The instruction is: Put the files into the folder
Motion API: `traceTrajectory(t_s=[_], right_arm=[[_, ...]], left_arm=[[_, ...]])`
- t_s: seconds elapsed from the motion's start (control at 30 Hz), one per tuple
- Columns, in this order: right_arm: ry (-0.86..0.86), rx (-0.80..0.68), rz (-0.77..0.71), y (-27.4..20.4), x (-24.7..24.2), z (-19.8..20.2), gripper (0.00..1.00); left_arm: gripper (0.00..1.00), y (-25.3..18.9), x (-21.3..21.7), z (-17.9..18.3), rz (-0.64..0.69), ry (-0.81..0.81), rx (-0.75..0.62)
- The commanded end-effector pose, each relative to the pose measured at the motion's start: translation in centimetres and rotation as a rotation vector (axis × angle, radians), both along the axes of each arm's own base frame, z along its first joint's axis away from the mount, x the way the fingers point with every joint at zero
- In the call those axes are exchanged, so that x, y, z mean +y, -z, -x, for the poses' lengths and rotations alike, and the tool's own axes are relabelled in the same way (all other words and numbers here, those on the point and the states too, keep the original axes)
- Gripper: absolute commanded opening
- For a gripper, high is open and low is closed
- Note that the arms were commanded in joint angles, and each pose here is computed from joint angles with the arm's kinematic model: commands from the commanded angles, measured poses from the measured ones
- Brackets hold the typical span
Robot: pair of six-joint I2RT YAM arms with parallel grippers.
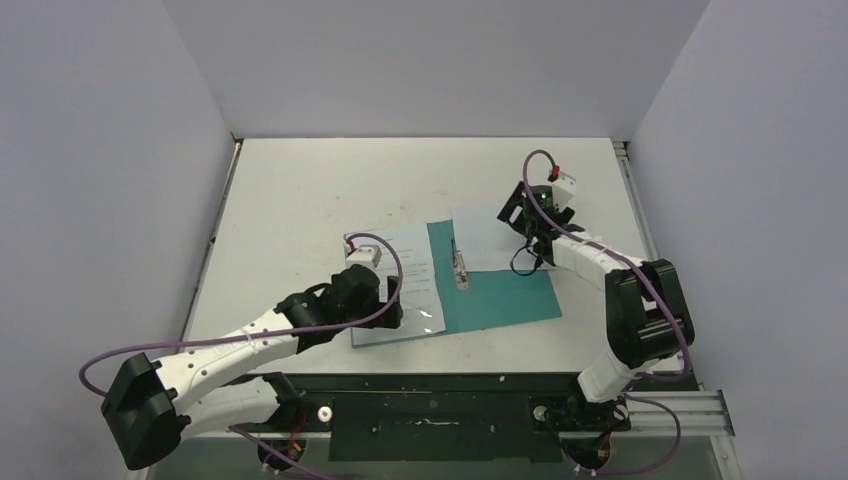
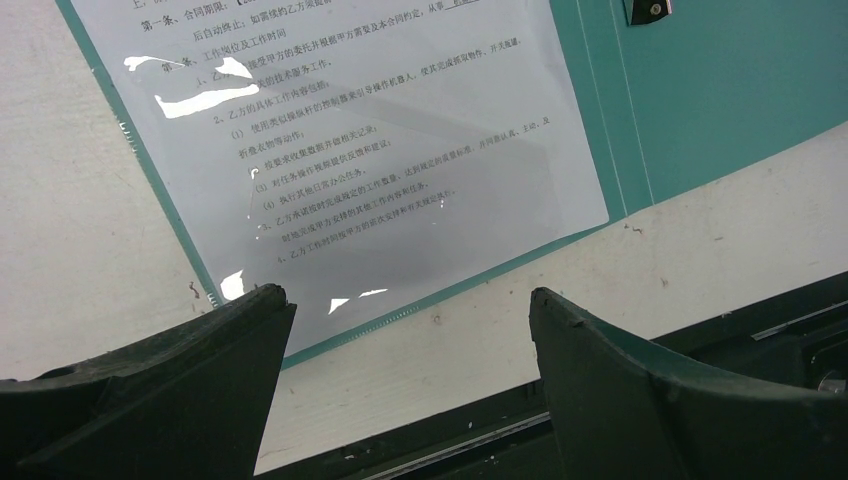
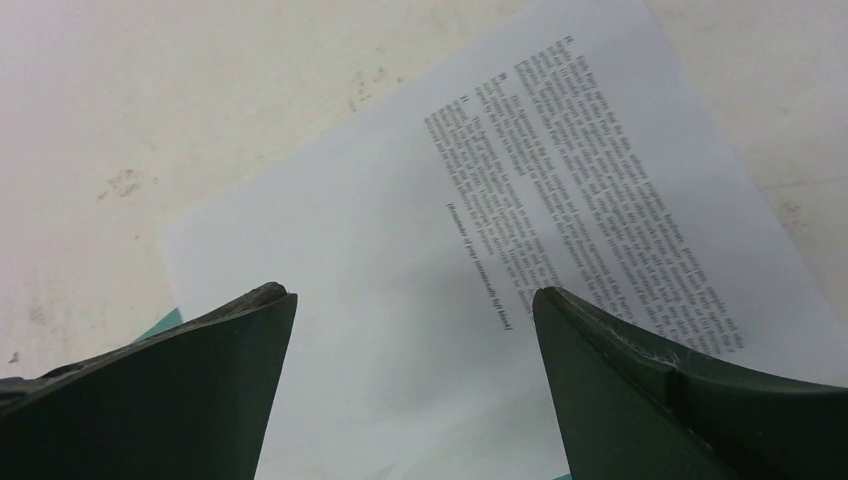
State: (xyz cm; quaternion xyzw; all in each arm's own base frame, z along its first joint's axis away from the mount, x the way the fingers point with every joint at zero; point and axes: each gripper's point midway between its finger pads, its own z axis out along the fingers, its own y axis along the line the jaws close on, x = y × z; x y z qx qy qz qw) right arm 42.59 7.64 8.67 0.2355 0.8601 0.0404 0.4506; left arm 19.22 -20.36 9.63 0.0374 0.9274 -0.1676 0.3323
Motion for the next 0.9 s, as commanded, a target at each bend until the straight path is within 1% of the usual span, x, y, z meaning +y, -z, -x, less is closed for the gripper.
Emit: traceTrajectory(t_s=[0.0, 0.27, 0.53, 0.73, 0.87], right_arm=[[-0.069, -0.090, -0.135, -2.0, 4.6, -1.3, 0.93], [-0.190, -0.086, -0.334, -0.4, 10.9, -0.7, 0.91], [-0.230, -0.036, -0.437, 2.4, 13.4, 0.5, 0.90], [-0.237, 0.000, -0.451, 4.1, 13.4, 2.2, 0.90], [-0.225, 0.032, -0.395, 4.9, 12.2, 3.7, 0.90]], left_arm=[[0.88, -1.3, -0.8, -0.5, 0.045, 0.009, -0.039], [0.89, -1.2, -0.9, -0.4, 0.043, 0.006, -0.032], [0.89, -0.7, -1.1, -0.2, 0.028, 0.005, -0.024], [0.89, 0.4, -1.4, -0.2, 0.019, 0.005, -0.003], [0.88, 0.7, -1.7, -0.2, 0.020, 0.007, 0.008]])
